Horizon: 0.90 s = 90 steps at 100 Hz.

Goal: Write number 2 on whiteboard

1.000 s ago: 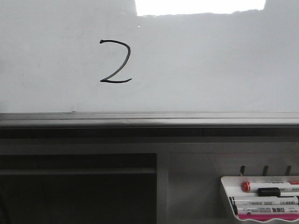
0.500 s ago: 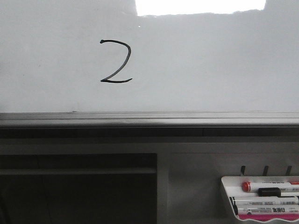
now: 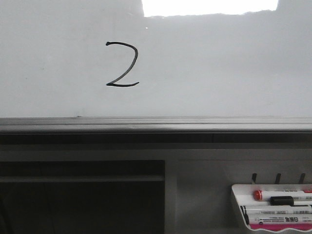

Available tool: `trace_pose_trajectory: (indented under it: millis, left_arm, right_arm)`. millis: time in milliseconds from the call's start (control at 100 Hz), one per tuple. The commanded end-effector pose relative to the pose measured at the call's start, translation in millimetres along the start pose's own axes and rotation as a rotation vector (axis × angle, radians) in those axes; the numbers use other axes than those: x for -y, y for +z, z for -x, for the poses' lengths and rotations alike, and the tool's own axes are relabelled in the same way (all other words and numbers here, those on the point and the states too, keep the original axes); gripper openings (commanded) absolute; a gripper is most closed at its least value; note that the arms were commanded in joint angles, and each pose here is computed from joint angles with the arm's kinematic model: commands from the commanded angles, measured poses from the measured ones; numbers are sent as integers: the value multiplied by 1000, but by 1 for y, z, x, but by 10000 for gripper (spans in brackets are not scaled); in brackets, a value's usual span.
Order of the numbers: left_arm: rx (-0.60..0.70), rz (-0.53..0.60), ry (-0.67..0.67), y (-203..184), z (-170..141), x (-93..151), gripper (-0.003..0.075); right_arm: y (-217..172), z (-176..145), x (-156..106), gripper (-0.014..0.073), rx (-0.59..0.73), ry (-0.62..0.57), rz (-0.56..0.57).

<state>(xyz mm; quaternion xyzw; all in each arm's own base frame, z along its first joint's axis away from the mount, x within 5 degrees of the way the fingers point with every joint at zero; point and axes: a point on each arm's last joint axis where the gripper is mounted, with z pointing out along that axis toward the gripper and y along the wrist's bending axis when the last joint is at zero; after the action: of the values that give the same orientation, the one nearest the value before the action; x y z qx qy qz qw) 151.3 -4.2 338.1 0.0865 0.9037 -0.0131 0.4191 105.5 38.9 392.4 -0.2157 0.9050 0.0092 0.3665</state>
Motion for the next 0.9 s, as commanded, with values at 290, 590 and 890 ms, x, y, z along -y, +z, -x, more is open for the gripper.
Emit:
trace_pose_trajectory:
  millis: [290,590,890]
  left_arm:
    - [539,-10,46,-42,-45,23,191]
    - [753,-116,-20,-45,-60,30,-20]
    - [702,-116,-18,-31,-71,31,-20]
  right_arm:
    - [2,-46,-3,-71,618,176,-9]
    - [32,-72,-19,-66,918,129,85]
    - [65,-95,-25,-66,783,122,86]
